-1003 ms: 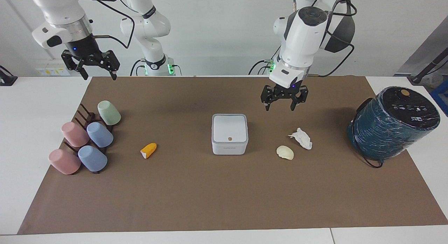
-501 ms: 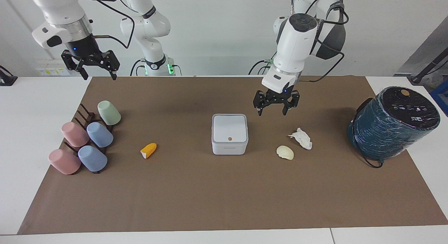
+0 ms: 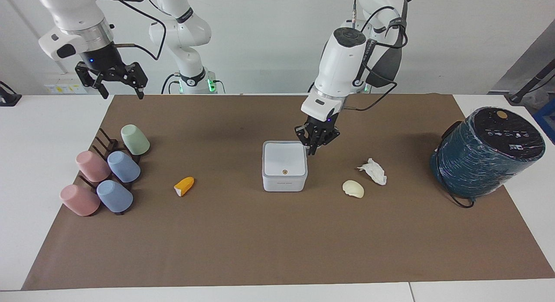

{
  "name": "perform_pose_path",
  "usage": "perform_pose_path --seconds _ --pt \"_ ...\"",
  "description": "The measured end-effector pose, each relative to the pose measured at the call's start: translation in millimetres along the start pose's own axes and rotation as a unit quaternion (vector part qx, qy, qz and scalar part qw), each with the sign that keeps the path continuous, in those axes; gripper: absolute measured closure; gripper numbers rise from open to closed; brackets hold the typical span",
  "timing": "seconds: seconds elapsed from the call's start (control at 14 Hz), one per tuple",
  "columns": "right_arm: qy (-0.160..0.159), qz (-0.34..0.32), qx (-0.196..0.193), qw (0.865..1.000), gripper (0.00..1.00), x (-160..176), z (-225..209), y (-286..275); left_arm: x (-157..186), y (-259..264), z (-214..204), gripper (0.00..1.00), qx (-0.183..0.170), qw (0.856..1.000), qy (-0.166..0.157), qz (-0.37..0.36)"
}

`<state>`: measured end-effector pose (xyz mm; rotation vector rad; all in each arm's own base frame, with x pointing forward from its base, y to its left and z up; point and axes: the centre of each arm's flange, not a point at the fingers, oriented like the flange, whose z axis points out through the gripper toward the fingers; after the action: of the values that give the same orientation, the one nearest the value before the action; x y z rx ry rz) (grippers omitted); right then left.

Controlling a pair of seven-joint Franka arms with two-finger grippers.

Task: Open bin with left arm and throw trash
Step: 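Reach the left gripper to the lid of the white bin, then grip the bin lid with the left gripper and lift it open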

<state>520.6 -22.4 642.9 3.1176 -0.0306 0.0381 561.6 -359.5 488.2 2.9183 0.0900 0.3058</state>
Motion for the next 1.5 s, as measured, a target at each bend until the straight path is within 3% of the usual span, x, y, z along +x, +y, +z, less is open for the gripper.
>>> perform_pose_path --seconds 0.5,1.5 --pt "0.0 0.0 0.0 1.0 0.0 0 0 0 -14 26 57 0.99 -0.011 1.0 -0.012 -0.013" --pt "0.0 0.0 0.0 1.0 0.0 0 0 0 -11 28 78 0.99 -0.014 1.0 -0.009 -0.016"
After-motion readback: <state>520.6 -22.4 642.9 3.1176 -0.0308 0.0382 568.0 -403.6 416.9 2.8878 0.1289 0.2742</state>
